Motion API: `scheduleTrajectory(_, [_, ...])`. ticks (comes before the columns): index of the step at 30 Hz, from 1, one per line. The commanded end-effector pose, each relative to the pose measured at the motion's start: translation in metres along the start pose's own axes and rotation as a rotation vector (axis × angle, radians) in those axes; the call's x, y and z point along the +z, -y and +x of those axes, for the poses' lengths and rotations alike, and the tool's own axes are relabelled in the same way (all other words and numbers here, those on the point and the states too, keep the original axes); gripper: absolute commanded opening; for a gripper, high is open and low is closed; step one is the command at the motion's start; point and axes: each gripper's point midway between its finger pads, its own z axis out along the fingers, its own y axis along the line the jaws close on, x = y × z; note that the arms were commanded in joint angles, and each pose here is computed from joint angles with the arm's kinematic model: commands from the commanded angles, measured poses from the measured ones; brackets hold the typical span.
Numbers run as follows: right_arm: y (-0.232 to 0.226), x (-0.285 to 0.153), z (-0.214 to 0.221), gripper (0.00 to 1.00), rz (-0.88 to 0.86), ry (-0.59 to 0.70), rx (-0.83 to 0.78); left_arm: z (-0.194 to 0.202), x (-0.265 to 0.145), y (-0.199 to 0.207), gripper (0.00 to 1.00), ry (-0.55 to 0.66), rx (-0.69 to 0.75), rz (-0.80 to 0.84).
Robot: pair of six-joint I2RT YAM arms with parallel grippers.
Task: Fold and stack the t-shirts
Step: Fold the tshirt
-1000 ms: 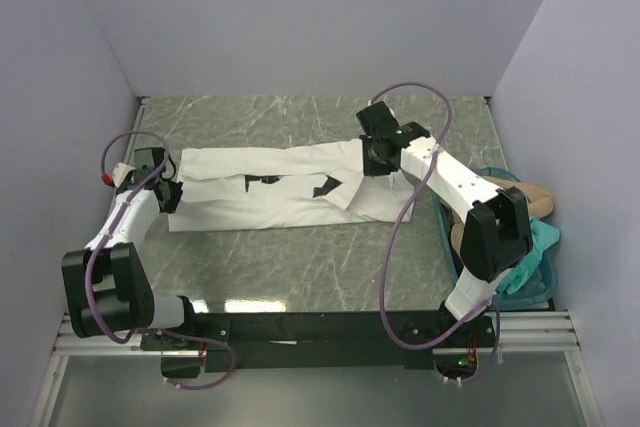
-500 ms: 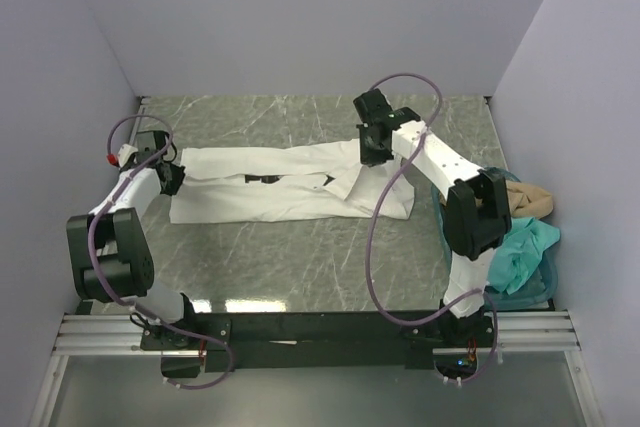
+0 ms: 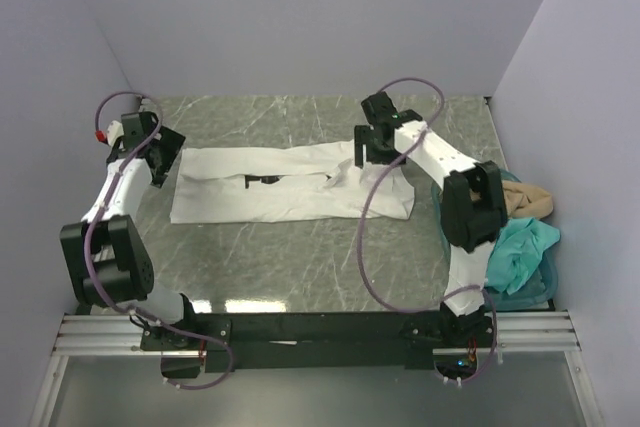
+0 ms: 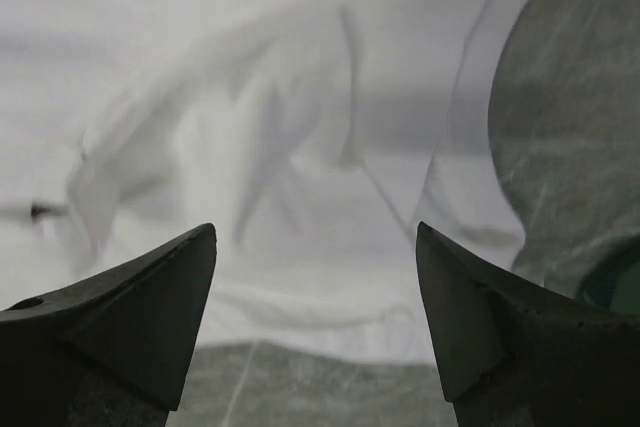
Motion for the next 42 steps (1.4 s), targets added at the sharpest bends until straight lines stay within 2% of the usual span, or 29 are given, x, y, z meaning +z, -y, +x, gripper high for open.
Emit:
scheduleTrajectory(1, [-0.011, -0.063, -0.003, 0.87, -0.175, 0.14, 0.047, 0.0, -0.036, 0.014, 0.99, -0.003, 0.014, 0.134])
scheduleTrajectory(2, [-0.012, -0.081, 0.0, 0.88, -0.223, 0.173, 0.054, -0.001, -0.044, 0.018, 0.99, 0.001, 0.014, 0.169])
scheduleTrajectory(3, [-0.011, -0.07, 0.032, 0.88, -0.236, 0.113, 0.061, 0.009, -0.045, 0.015, 0.99, -0.03, 0.024, 0.184])
scheduleTrajectory(5, [-0.016, -0.079, 0.045, 0.88, -0.29, 0.139, 0.066, 0.013, -0.048, 0.015, 0.99, -0.04, 0.03, 0.2])
scheduleTrajectory(8, [-0.005, -0.069, 0.075, 0.89, -0.236, 0.091, 0.1, 0.027, -0.049, 0.03, 0.99, -0.085, 0.067, 0.258])
scheduleTrajectory(12, [0.002, -0.059, 0.099, 0.89, -0.195, 0.056, 0.149, 0.044, -0.051, 0.08, 0.99, -0.101, 0.17, 0.362])
scheduleTrajectory(17, [0.002, -0.034, 0.121, 0.89, -0.165, -0.034, 0.163, 0.057, -0.009, 0.114, 1.0, -0.153, 0.274, 0.34])
scheduleTrajectory(20, [0.003, -0.02, 0.122, 0.89, -0.142, -0.065, 0.175, 0.067, 0.028, 0.111, 0.99, -0.191, 0.299, 0.274])
scheduleTrajectory(23, [0.01, -0.003, 0.113, 0.89, -0.138, -0.079, 0.181, 0.086, 0.053, 0.092, 0.99, -0.253, 0.32, 0.19])
scheduleTrajectory(25, [0.01, 0.01, 0.11, 0.89, -0.147, -0.104, 0.177, 0.099, 0.058, 0.081, 1.0, -0.295, 0.319, 0.179])
scheduleTrajectory(30, [0.017, 0.032, 0.063, 0.89, -0.147, -0.105, 0.161, 0.142, 0.057, 0.017, 1.0, -0.386, 0.308, 0.083])
scheduleTrajectory(31, [0.02, 0.036, 0.061, 0.89, -0.132, -0.123, 0.152, 0.142, 0.049, 0.008, 0.99, -0.381, 0.301, 0.058])
scheduleTrajectory(32, [0.017, 0.045, 0.043, 0.89, -0.135, -0.109, 0.136, 0.157, 0.043, -0.019, 0.99, -0.427, 0.295, 0.006])
scheduleTrajectory(34, [0.018, 0.065, 0.041, 0.89, -0.105, -0.154, 0.112, 0.17, 0.021, -0.026, 0.99, -0.426, 0.316, 0.031])
scheduleTrajectory(35, [0.016, 0.064, 0.011, 0.89, -0.101, -0.097, 0.096, 0.187, 0.013, -0.052, 0.99, -0.456, 0.323, -0.018])
scheduleTrajectory(37, [0.013, 0.083, 0.014, 0.89, -0.084, -0.163, 0.069, 0.207, -0.013, -0.069, 0.99, -0.491, 0.361, -0.04])
scheduleTrajectory(38, [0.006, 0.078, -0.019, 0.89, -0.112, -0.101, 0.056, 0.224, -0.024, -0.093, 0.99, -0.537, 0.354, -0.09])
scheduleTrajectory(40, [0.001, 0.096, -0.016, 0.89, -0.105, -0.154, 0.031, 0.254, -0.06, -0.105, 0.99, -0.627, 0.393, -0.053])
scheduleTrajectory(41, [-0.011, 0.085, -0.05, 0.89, -0.152, -0.081, 0.022, 0.281, -0.082, -0.127, 0.99, -0.74, 0.362, -0.067])
scheduleTrajectory(42, [-0.017, 0.085, -0.054, 0.89, -0.172, -0.086, 0.018, 0.303, -0.111, -0.124, 1.0, -0.804, 0.41, 0.024])
